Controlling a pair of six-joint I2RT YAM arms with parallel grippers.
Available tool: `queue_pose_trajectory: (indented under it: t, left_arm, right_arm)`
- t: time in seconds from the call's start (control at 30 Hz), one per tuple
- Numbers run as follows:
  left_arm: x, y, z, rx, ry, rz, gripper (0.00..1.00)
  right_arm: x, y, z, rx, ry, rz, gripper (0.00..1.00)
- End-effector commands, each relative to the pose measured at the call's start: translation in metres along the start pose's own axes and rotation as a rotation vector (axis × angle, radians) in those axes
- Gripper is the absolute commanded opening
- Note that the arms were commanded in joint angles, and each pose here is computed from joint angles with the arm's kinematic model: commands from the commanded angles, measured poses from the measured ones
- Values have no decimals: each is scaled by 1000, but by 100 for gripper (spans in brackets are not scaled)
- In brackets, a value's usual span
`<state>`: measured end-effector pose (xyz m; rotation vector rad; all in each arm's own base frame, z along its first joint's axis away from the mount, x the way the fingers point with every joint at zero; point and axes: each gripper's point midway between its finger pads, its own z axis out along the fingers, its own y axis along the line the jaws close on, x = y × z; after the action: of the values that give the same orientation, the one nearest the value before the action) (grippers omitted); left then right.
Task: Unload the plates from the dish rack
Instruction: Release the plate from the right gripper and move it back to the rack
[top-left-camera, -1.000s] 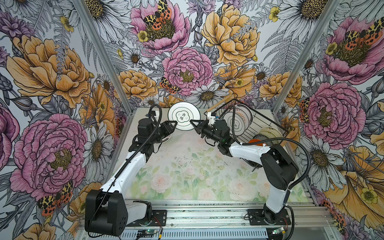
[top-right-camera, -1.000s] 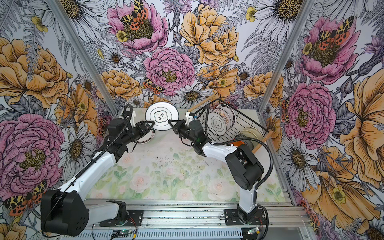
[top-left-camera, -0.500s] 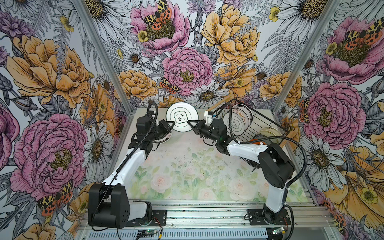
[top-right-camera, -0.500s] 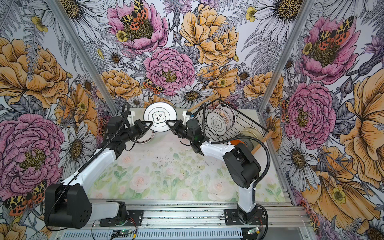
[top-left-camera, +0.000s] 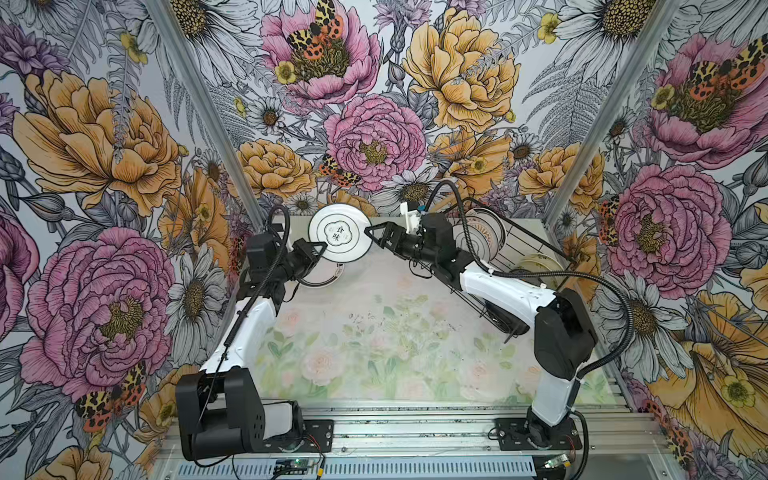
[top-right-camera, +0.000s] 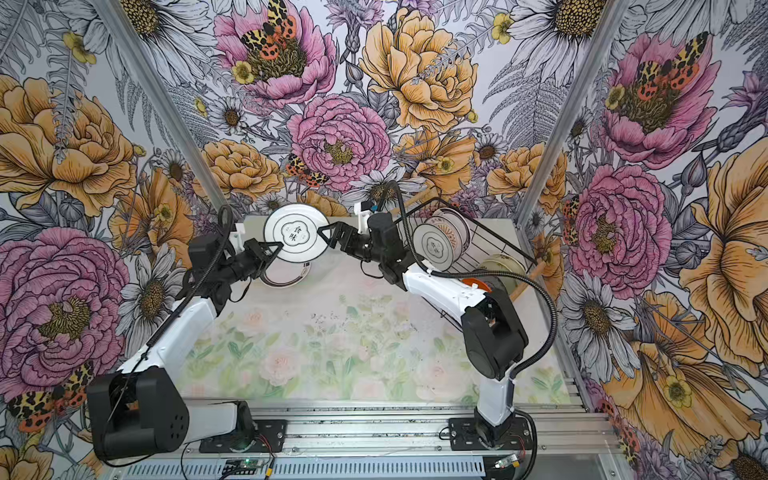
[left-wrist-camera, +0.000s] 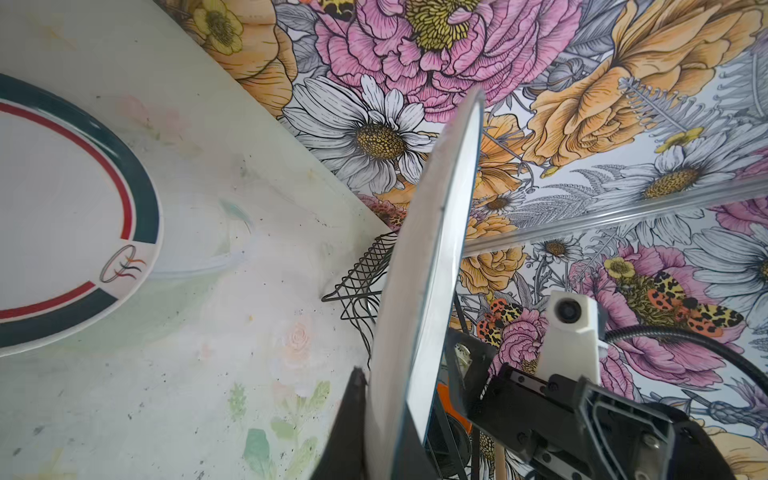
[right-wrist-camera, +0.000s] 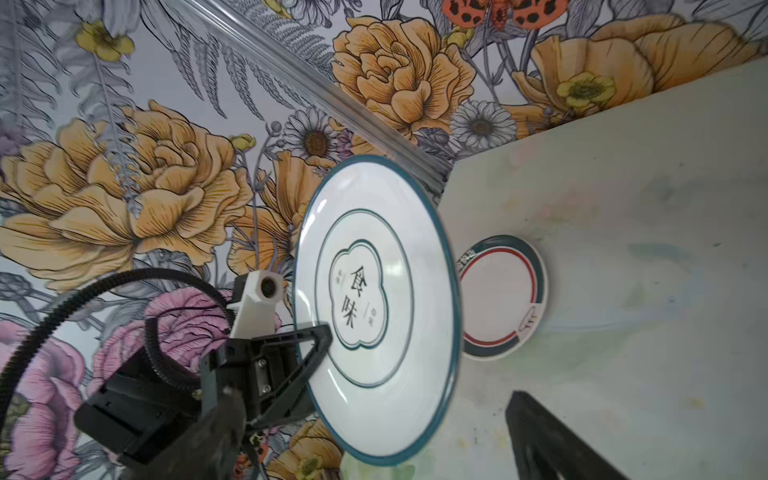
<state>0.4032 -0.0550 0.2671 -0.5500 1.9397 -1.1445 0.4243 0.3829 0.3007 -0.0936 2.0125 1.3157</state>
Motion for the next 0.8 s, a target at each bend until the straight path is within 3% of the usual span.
queue_pose_trajectory:
  t: [0.0, 0.23, 0.3, 0.4, 0.57, 0.77]
  left_arm:
    - [-9, -6, -21, 2, -17, 15, 0]
    - [-26, 57, -31, -222, -68, -42, 0]
    - [-31, 82, -32, -302, -86, -61, 0]
    - [-39, 113, -32, -399, -109, -76, 0]
    - [-53, 145, -23, -475, -121, -90, 0]
    - [-65, 169, -8, -529, -117, -107, 0]
  right_arm:
    - [-23, 2, -46, 199, 12, -331, 100]
    - [-87, 6, -136, 582, -198, -672, 99]
    - [-105, -1, -172, 788, -294, -736, 99]
    - [-118, -10, -216, 994, -371, -769, 99]
    - [-112, -36, -253, 1233, -362, -820, 99]
    - [-98, -56, -270, 1323, -325, -834, 99]
